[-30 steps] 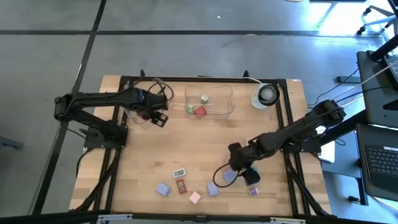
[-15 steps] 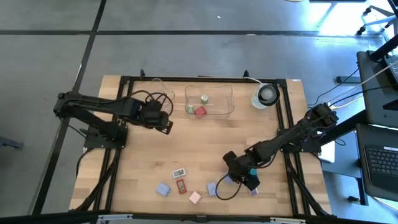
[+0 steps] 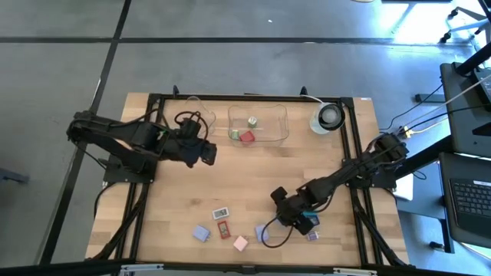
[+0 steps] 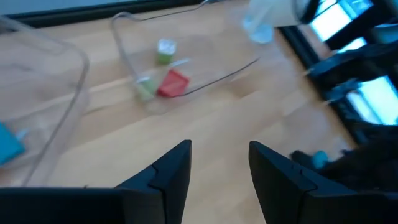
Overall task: Pick & Place Office items
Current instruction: Put the top right blue charger adapter into the right transparent bin
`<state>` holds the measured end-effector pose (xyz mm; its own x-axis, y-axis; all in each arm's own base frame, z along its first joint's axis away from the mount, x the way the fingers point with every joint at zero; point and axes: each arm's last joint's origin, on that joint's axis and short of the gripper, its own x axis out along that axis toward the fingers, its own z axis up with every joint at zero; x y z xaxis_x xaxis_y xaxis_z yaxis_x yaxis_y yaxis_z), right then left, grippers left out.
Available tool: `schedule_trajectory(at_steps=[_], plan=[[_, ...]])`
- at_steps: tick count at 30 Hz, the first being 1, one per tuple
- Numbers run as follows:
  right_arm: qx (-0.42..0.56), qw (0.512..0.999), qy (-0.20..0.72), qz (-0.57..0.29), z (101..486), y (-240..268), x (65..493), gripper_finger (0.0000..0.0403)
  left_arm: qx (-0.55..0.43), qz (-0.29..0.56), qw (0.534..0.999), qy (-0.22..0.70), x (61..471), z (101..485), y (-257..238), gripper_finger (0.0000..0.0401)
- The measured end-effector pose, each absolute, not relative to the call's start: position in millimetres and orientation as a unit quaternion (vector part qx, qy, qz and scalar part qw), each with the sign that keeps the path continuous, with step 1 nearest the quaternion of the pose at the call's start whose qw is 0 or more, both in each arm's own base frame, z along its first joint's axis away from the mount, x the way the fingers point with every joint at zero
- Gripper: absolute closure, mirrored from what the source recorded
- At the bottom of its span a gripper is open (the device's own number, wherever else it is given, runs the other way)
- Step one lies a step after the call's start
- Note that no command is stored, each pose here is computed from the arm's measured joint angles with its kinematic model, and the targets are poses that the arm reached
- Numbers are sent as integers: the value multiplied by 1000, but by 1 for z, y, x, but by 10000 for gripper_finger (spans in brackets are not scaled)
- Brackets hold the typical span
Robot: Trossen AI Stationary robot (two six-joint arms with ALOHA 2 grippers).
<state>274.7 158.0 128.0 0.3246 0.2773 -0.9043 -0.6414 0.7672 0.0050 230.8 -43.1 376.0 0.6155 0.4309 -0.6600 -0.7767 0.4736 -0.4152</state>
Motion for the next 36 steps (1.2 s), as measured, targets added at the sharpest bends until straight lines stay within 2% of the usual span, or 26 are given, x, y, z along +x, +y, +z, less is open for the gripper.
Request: schedule_trajectory(at_steps=[6,12,21,26,31,36], plan=[[-166,797,515,269,124,158,276,135,-359,336,846,206,237,383,-50,244],[-159,798,520,258,123,158,276,192,-341,318,869,164,244,391,-53,247],[-122,801,564,161,128,144,271,192,-283,307,891,176,245,392,-51,248],[-146,800,578,76,142,120,267,192,-250,308,899,186,246,392,-46,249],[-139,826,546,-7,167,88,272,191,-222,311,903,193,247,392,-41,249],[-49,874,464,-136,193,50,283,188,-197,314,907,201,248,392,-37,248]])
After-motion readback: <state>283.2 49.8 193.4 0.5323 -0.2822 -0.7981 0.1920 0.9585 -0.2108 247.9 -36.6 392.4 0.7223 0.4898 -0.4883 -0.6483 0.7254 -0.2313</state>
